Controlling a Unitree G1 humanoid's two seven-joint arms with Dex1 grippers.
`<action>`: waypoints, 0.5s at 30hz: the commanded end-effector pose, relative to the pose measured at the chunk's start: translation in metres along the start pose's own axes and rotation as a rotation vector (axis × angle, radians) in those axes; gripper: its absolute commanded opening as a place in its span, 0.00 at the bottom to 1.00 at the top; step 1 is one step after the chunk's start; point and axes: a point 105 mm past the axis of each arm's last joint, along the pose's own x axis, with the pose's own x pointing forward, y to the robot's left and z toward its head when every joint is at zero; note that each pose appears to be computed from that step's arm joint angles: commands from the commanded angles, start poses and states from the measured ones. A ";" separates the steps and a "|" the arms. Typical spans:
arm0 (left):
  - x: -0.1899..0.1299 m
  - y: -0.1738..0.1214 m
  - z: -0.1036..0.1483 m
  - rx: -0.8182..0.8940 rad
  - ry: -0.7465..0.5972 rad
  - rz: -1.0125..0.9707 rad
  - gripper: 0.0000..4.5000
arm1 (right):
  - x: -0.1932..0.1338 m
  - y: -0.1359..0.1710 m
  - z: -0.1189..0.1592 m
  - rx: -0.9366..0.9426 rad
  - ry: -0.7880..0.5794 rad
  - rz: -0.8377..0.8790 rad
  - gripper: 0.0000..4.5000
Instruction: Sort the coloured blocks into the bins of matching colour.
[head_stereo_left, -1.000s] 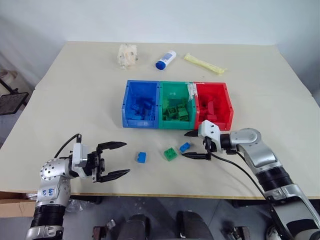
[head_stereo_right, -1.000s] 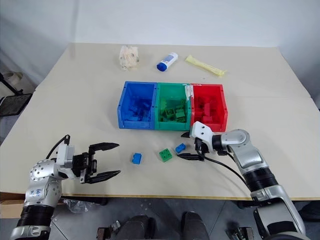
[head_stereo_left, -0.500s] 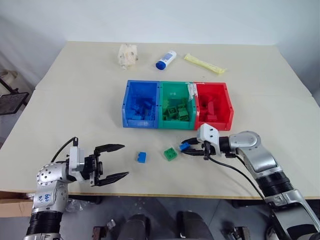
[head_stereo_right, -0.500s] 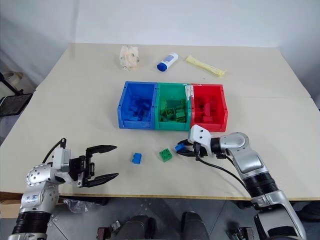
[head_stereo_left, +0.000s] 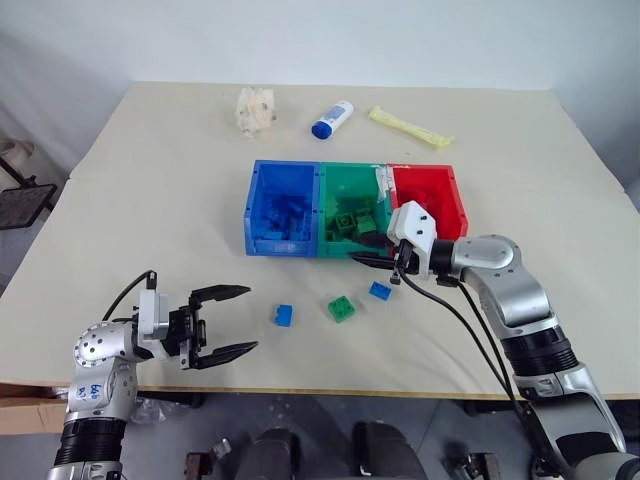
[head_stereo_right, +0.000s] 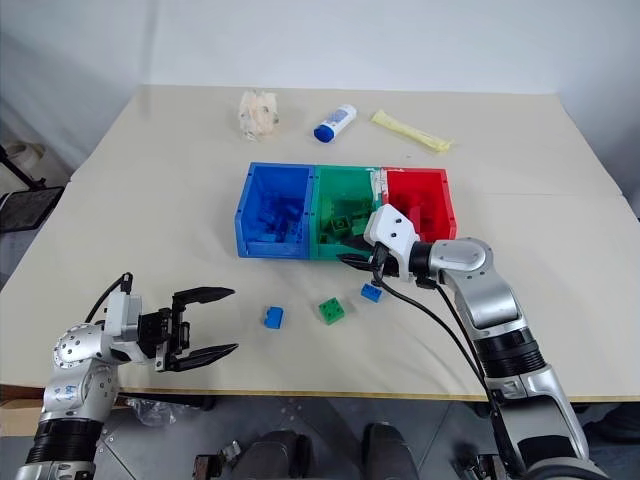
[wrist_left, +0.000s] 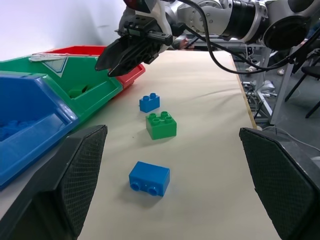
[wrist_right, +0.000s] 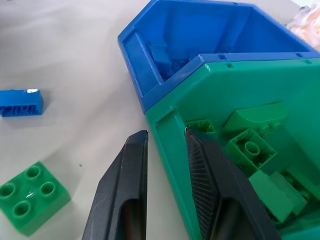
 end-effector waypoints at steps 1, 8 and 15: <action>-0.005 -0.001 0.005 0.017 -0.003 0.008 1.00 | -0.015 0.009 0.001 -0.026 0.024 0.051 0.26; -0.004 -0.001 0.003 0.008 -0.002 0.011 1.00 | -0.036 0.027 -0.021 0.030 0.126 0.085 0.67; 0.000 0.003 0.002 0.007 -0.011 0.006 1.00 | -0.035 0.028 -0.046 0.106 0.196 0.049 0.73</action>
